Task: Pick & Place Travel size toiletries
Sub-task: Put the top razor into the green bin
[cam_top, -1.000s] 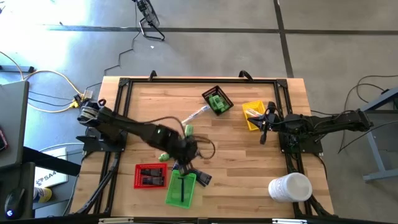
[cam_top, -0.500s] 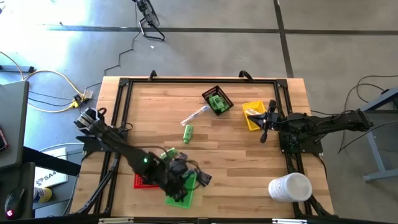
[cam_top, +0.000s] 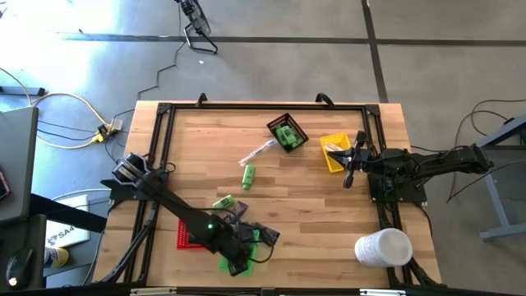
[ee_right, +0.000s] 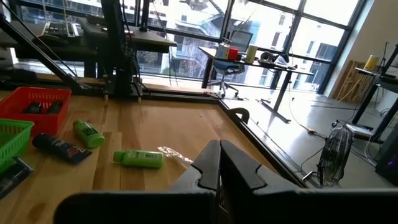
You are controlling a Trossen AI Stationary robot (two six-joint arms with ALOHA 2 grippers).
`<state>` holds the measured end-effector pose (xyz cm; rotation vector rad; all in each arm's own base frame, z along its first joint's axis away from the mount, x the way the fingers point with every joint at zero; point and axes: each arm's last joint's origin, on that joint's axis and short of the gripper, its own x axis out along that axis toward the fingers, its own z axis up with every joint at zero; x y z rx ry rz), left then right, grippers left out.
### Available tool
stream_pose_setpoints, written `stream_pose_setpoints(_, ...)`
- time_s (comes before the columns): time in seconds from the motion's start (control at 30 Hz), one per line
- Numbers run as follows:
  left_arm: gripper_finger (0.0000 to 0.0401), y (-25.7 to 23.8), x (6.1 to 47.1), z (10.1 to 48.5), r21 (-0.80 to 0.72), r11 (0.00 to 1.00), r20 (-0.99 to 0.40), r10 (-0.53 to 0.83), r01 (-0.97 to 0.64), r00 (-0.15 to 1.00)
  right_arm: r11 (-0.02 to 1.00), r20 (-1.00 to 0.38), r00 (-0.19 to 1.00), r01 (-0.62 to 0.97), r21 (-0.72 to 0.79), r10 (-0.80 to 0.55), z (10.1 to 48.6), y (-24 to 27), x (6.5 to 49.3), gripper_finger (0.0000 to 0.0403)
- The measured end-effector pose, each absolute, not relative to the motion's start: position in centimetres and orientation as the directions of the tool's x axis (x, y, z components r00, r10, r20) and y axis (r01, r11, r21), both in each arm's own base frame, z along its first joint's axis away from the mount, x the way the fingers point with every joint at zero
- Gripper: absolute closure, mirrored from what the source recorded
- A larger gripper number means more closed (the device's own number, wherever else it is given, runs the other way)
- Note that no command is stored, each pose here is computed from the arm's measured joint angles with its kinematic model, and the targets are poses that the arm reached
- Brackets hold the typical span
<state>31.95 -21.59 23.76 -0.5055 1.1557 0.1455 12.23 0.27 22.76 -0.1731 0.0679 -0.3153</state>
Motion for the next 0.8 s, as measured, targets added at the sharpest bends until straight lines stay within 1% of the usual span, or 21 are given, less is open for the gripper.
stream_pose_setpoints(0.1,0.0367,-21.8,32.2,22.8,-0.301,0.883,-0.912,-0.155,-0.361,0.38,0.936,-0.039,0.949,0.303,-0.18,-0.314,22.8,0.3,12.2,0.04)
stream_pose_setpoints(0.27,0.0367,-21.9,32.3,22.2,-0.295,0.876,-0.919,-0.15,-0.381,0.365,0.936,-0.034,0.949,0.304,-0.178,-0.315,22.8,0.3,12.2,0.04)
stream_pose_setpoints(0.43,0.0367,-22.0,32.4,22.4,-0.324,0.832,-0.916,-0.155,-0.452,0.371,0.936,-0.035,0.949,0.304,-0.178,-0.314,22.8,0.3,12.2,0.04)
stream_pose_setpoints(0.57,0.0365,-22.0,32.4,22.4,-0.324,0.829,-0.916,-0.154,-0.456,0.371,0.936,-0.035,0.949,0.303,-0.178,-0.314,22.8,0.3,12.2,0.04)
stream_pose_setpoints(0.67,0.0349,-21.8,32.5,22.4,-0.325,0.825,-0.916,-0.152,-0.462,0.372,0.936,-0.035,0.949,0.303,-0.178,-0.314,22.8,0.3,12.2,0.04)
stream_pose_setpoints(0.8,0.0305,-21.4,32.7,22.3,-0.327,0.804,-0.919,-0.147,-0.497,0.366,0.936,-0.035,0.949,0.304,-0.178,-0.314,22.8,0.3,12.2,0.04)
